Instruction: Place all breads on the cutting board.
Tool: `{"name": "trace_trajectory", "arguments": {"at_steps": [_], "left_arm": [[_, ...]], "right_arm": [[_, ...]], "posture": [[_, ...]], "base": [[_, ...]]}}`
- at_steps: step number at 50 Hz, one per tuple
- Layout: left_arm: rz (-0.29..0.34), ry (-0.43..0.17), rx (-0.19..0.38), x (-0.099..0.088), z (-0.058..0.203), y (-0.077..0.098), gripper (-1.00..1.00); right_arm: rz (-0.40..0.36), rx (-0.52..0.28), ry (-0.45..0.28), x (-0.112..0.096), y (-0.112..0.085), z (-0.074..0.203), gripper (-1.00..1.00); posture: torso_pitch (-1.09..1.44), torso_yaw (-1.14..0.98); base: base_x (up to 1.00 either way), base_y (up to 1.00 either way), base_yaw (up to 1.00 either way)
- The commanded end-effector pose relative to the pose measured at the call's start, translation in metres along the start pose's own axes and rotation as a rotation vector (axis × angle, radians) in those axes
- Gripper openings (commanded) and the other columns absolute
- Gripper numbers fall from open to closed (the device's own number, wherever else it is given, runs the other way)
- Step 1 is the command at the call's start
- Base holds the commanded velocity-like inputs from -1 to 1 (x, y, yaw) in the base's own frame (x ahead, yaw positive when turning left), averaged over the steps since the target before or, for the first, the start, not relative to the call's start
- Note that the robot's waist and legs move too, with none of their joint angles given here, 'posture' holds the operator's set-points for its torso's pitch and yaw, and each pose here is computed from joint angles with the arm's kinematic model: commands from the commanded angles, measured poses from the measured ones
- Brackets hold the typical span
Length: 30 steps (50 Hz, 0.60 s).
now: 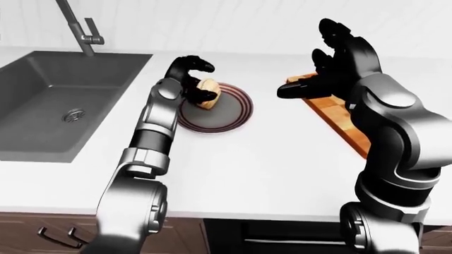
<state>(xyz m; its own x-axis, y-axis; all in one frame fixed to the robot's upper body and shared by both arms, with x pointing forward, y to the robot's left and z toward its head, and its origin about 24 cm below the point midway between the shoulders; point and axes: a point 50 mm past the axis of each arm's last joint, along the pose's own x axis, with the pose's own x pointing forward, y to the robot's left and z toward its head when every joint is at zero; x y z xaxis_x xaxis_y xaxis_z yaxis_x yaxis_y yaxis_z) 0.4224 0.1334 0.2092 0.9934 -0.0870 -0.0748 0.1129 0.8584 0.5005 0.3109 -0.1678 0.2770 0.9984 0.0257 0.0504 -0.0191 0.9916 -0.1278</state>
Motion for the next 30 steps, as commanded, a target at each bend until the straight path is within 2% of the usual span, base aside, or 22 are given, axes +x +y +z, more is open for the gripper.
{"name": "trace_trajectory", "arguments": {"at_steps": [1, 9, 10, 11, 12, 18, 22, 24, 27, 30], "left_arm": [[0.051, -0.106, 0.010, -0.003, 0.028, 0.013, -0.31], [0.059, -0.108, 0.012, -0.001, 0.029, 0.013, -0.36], [0.061, -0.109, 0.009, -0.001, 0.032, 0.015, -0.46], [0.065, -0.115, 0.000, -0.002, 0.035, 0.018, -0.66], [0.066, -0.120, -0.014, -0.002, 0.039, 0.020, -1.00], [0.097, -0.163, -0.113, -0.008, 0.066, 0.042, -1.00], [0.119, -0.220, -0.223, -0.023, 0.100, 0.069, -1.00], [0.117, -0.234, -0.238, -0.028, 0.110, 0.077, -1.00], [0.134, -0.241, -0.254, -0.035, 0.113, 0.083, -1.00], [0.137, -0.232, -0.318, -0.041, 0.109, 0.087, -1.00]], "right_arm": [[-0.015, -0.006, -0.090, -0.004, -0.003, 0.018, 1.00], [-0.017, -0.004, -0.093, -0.006, -0.004, 0.019, 1.00], [-0.017, -0.003, -0.093, -0.005, -0.004, 0.018, 1.00], [-0.018, -0.002, -0.093, -0.005, -0.003, 0.018, 1.00], [-0.017, 0.000, -0.092, -0.005, -0.003, 0.018, 1.00], [-0.017, -0.001, -0.102, -0.005, -0.003, 0.024, 1.00], [-0.021, -0.006, -0.102, 0.001, -0.003, 0.028, 1.00], [-0.021, -0.006, -0.105, 0.004, -0.003, 0.033, 1.00], [-0.026, -0.009, -0.104, 0.010, -0.005, 0.041, 1.00], [-0.036, -0.031, -0.111, 0.011, -0.007, 0.056, 1.00]], "posture": [[0.00, 0.00], [0.00, 0.00], [0.00, 0.00], [0.00, 0.00], [0.00, 0.00], [0.00, 0.00], [0.00, 0.00], [0.00, 0.00], [0.00, 0.00], [0.00, 0.00]], "base": [[0.00, 0.00, 0.00], [0.00, 0.00, 0.00], [0.00, 0.00, 0.00], [0.00, 0.00, 0.00], [0.00, 0.00, 0.00], [0.00, 0.00, 0.00], [0.00, 0.00, 0.00], [0.00, 0.00, 0.00], [0.00, 0.00, 0.00], [0.00, 0.00, 0.00]]}}
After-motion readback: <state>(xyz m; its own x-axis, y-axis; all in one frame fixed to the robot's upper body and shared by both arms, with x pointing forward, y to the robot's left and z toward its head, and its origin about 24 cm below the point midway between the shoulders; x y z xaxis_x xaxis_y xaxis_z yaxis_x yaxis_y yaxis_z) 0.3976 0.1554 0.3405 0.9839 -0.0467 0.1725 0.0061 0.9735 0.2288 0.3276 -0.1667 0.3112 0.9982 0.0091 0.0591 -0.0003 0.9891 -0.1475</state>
